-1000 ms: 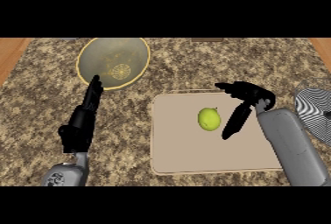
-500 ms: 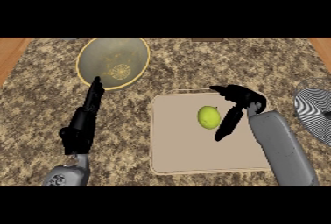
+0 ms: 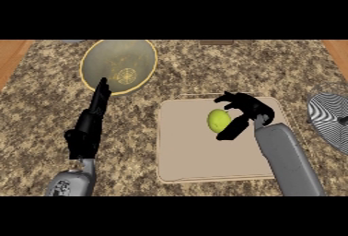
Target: Pick the pear from the tray and place it in the tiered basket
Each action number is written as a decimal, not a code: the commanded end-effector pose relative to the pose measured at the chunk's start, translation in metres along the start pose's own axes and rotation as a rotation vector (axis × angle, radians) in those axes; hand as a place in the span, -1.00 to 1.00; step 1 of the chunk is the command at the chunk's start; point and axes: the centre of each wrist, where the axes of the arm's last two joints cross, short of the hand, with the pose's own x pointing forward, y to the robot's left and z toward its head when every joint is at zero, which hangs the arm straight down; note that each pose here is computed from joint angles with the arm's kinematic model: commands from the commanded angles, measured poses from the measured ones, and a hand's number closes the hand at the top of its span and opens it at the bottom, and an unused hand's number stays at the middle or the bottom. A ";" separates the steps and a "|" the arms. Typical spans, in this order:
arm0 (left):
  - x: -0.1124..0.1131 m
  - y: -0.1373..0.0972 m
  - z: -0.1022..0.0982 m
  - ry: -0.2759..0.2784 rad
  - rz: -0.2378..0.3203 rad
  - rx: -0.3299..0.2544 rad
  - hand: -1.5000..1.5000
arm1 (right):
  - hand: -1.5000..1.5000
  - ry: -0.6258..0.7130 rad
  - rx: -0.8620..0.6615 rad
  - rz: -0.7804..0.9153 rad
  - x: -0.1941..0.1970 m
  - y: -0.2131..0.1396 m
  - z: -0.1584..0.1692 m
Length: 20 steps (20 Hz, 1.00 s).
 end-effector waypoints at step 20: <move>-0.010 0.031 0.011 0.032 -0.011 0.073 0.00 | 1.00 0.163 -0.473 0.779 -0.124 0.016 0.084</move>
